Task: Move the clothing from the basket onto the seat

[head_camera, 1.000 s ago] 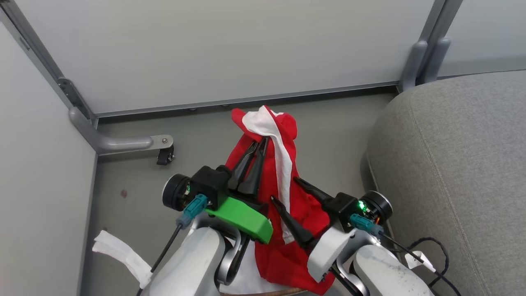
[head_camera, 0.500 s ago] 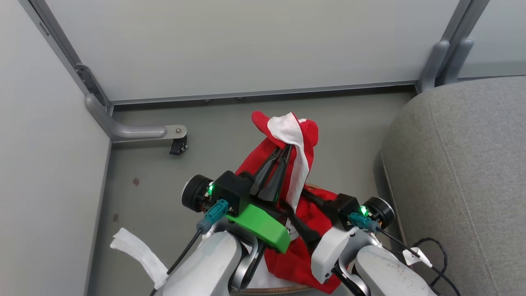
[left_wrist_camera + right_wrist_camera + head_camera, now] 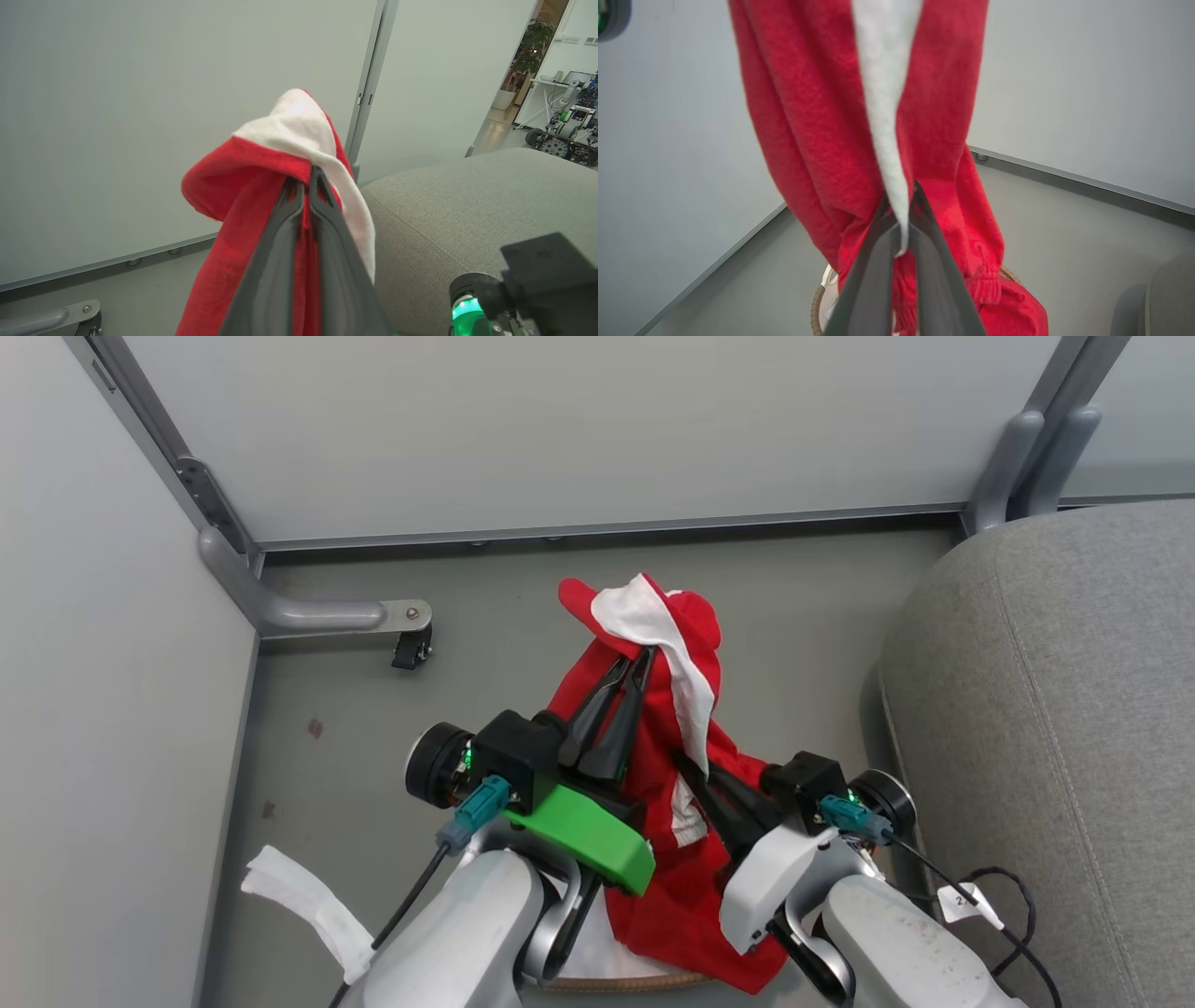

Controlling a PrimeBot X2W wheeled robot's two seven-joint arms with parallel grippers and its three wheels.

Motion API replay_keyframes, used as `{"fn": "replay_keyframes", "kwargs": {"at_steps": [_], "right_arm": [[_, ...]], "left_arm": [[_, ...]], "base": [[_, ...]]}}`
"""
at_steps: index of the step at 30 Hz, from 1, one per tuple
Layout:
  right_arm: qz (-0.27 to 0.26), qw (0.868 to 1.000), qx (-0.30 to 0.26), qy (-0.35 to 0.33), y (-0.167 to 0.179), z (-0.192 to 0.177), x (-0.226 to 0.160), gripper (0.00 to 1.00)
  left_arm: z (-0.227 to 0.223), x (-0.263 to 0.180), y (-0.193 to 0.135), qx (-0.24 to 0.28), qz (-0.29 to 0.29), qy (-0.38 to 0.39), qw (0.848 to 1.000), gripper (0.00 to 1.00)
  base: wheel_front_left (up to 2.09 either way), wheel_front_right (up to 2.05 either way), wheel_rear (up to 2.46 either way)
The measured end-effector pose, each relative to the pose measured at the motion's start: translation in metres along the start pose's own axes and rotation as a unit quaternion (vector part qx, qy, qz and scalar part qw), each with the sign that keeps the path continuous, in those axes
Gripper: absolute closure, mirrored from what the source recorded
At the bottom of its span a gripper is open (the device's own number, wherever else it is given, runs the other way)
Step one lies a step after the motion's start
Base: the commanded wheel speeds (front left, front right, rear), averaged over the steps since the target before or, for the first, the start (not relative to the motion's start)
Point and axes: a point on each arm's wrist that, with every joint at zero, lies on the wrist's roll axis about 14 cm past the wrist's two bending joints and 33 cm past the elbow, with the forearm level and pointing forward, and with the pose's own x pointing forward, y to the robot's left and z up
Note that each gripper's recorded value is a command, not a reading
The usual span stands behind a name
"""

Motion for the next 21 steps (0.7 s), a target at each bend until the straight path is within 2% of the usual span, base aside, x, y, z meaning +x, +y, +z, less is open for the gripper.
{"fn": "replay_keyframes", "kwargs": {"at_steps": [2,3,4,5,12,21], "right_arm": [[-0.004,1.000,0.003,-0.004,-0.002,0.001,0.000,1.00],[-0.005,1.000,0.004,-0.007,-0.003,0.003,0.000,1.00],[-0.008,1.000,0.005,-0.013,-0.005,0.006,0.000,1.00],[-0.012,1.000,0.007,-0.020,-0.007,0.010,0.000,1.00],[-0.042,0.997,0.020,-0.065,-0.021,0.033,-0.014,1.00],[-0.107,0.986,0.025,-0.122,-0.052,0.062,-0.049,1.00]], "left_arm": [[-0.001,0.001,0.002,-0.001,0.003,0.001,1.000,1.00],[-0.002,0.001,0.003,-0.003,0.005,0.002,1.000,0.71],[-0.003,0.001,0.005,-0.008,0.010,0.003,1.000,0.05],[-0.005,0.002,0.007,-0.007,0.014,0.005,1.000,0.00],[-0.022,0.002,0.022,0.009,0.034,0.030,0.999,0.00],[-0.048,0.010,0.017,0.011,0.014,0.059,0.998,0.00]], "base": [[0.00,0.00,0.00],[0.00,0.00,0.00],[0.00,0.00,0.00],[0.00,0.00,0.00],[0.00,0.00,0.00],[0.00,0.00,0.00]]}}
